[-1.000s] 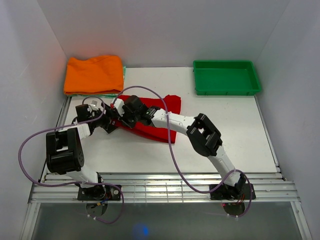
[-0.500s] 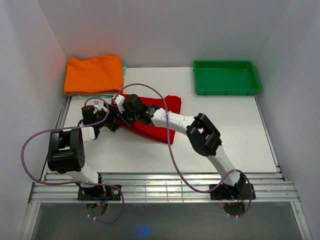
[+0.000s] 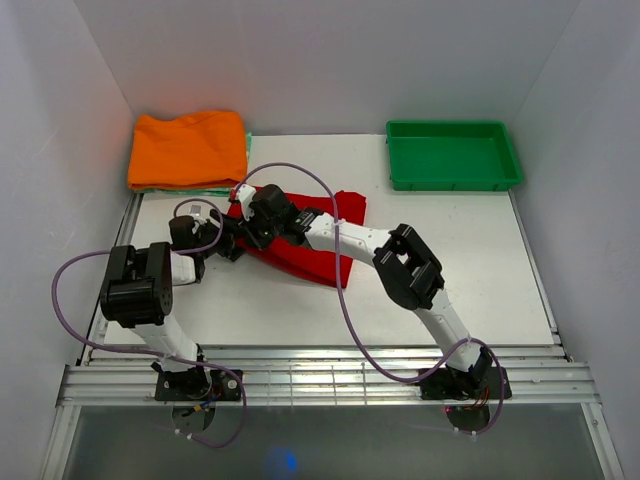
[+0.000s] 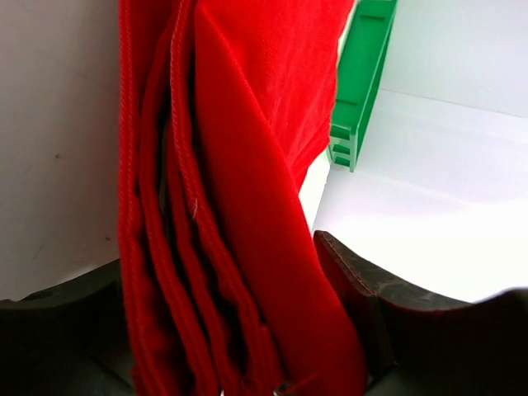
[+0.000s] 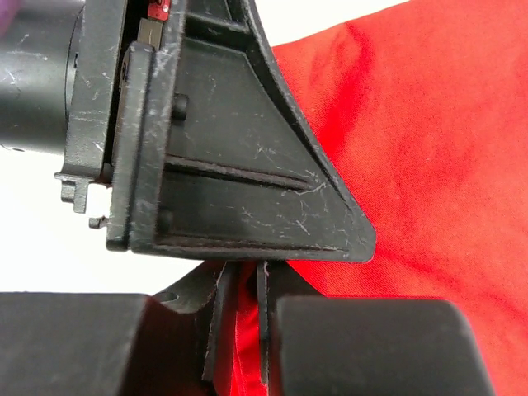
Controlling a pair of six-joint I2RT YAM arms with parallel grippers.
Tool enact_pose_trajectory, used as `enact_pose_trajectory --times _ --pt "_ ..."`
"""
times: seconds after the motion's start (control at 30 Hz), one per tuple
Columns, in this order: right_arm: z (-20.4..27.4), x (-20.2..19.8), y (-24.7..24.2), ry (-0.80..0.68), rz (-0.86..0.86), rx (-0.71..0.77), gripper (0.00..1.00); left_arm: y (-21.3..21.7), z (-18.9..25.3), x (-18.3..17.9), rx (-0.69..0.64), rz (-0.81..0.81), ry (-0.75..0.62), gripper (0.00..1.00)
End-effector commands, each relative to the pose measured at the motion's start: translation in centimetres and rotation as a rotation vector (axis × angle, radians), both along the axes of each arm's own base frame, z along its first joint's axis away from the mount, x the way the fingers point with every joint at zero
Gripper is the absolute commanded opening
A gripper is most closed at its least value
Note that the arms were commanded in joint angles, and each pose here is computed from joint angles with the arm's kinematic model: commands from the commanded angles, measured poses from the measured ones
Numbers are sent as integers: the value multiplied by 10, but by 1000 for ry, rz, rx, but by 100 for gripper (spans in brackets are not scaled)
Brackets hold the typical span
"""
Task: Fold and stack the trousers
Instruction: Neatly place the folded trousers to the corner
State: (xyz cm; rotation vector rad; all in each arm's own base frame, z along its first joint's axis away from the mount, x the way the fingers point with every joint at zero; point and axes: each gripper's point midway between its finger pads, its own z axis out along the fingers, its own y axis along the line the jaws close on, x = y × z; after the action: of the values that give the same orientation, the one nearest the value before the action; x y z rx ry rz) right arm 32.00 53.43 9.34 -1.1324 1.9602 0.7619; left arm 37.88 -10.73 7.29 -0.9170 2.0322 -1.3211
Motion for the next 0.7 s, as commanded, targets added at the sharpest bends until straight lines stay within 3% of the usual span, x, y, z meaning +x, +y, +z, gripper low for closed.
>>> enact_pose_trajectory --times 0.0,0.13,0.67 --pt "47 3 12 -21 19 137 8 -6 17 9 -16 -27 -89 76" --pt "43 -1 11 -9 53 135 8 -7 14 12 -11 -46 -100 82" --pt "40 -17 6 40 187 149 8 -22 -1 18 -8 -162 -85 70"
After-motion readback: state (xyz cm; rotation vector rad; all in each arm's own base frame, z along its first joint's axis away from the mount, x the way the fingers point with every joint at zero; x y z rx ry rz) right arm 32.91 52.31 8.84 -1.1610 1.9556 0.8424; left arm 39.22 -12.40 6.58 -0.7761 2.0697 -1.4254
